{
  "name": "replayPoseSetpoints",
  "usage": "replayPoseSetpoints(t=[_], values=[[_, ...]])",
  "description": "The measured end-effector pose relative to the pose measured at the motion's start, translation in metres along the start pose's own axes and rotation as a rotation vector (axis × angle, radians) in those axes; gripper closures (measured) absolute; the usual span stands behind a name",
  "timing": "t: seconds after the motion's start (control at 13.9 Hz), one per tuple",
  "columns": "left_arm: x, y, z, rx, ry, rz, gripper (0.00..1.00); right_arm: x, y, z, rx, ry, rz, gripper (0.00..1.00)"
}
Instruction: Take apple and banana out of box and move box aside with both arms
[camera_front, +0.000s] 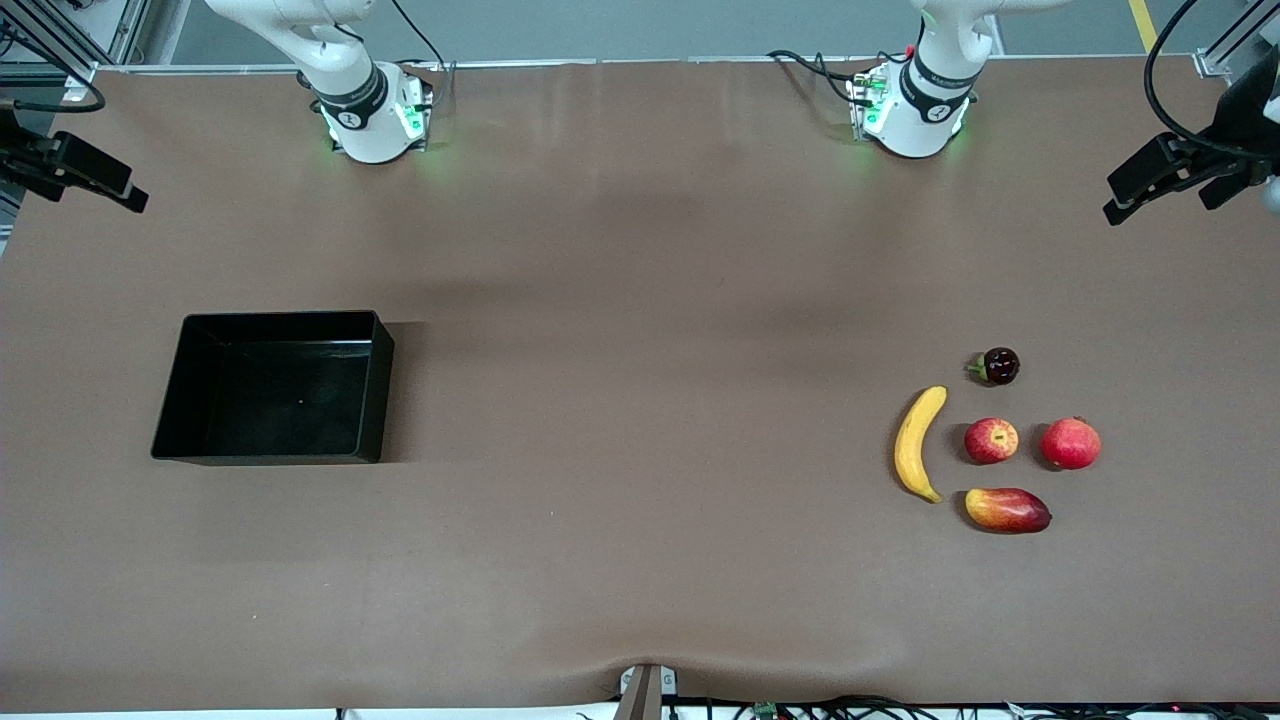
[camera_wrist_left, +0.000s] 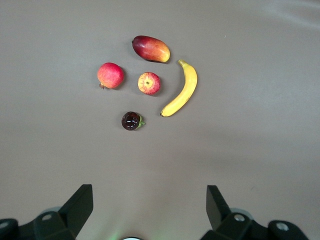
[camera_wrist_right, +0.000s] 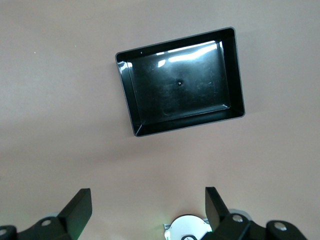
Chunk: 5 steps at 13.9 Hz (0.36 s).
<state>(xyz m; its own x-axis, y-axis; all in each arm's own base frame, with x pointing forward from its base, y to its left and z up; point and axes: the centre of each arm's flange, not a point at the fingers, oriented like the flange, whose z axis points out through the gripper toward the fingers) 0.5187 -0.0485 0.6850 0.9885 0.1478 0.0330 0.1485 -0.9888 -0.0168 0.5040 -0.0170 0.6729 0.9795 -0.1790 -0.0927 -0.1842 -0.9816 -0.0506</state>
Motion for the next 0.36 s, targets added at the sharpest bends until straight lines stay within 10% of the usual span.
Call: replayPoseSetpoints(t=[0.36], values=[[-0.002,0.023,0.005,0.014,-0.005,0.055,0.0,0.003,0.0,0.002,0.0,-0.004,0.002,0.0]])
